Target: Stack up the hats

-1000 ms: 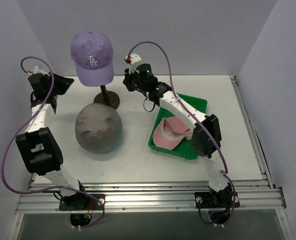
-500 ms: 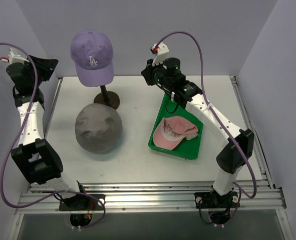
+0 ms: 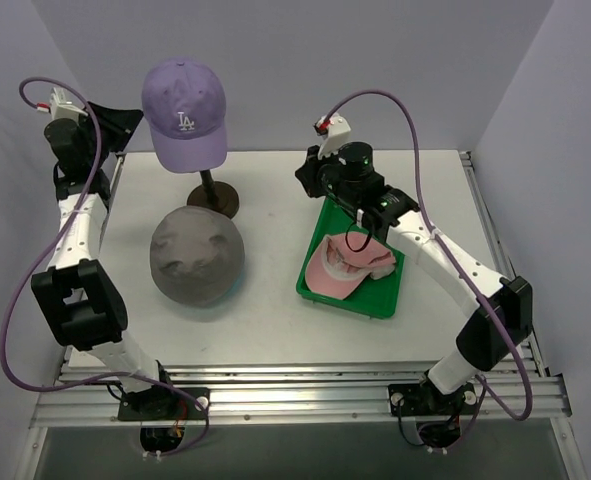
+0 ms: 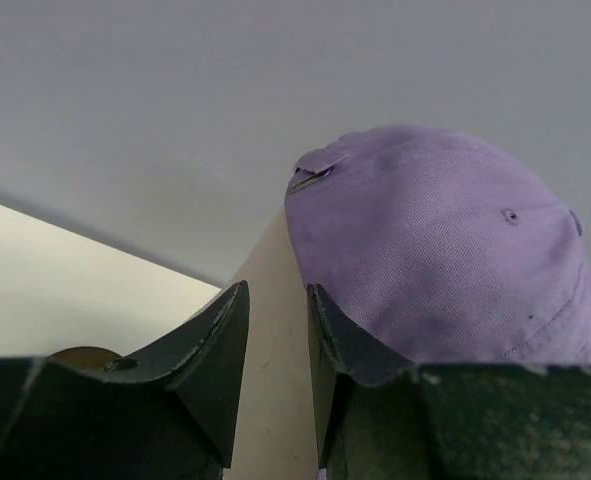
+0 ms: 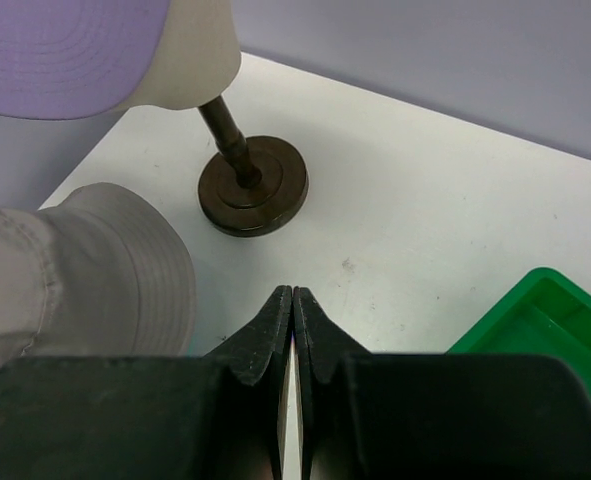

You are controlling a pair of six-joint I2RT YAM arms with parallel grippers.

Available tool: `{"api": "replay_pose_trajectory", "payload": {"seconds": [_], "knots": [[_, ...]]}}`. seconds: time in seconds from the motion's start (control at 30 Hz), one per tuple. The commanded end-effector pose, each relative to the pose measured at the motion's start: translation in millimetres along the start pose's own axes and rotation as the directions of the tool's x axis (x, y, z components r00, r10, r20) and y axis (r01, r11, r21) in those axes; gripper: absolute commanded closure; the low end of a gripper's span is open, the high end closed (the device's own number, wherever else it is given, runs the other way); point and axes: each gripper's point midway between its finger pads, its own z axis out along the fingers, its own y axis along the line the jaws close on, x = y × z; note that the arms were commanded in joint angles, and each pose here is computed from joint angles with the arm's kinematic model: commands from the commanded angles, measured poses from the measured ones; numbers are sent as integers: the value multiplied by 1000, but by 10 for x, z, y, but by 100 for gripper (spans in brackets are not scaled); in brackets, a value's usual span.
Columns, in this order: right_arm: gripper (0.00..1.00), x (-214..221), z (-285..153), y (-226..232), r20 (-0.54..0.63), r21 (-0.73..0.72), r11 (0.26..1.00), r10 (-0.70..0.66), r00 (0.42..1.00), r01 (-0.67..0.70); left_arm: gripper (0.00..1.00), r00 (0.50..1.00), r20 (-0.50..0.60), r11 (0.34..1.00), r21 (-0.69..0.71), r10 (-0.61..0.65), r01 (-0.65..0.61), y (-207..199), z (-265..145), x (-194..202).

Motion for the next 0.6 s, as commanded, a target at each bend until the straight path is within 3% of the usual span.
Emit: {"api": "replay_pose_trajectory", "payload": {"seconds": [0.0,0.37,0.57], "knots": [[100,-497,-286,92,154,-14,1000,-8,988,10,62,996,59,991,114,66,-72,-429,95,-143],[100,-501,-377,18,164,4,1000,-11,986,11,62,997,18,992,99,77,-78,-327,180,121],[100,-402,-380,-106,139,50,998,27,990,-34,62,998,0,998,14,57,-57,-75,40,157]]}}
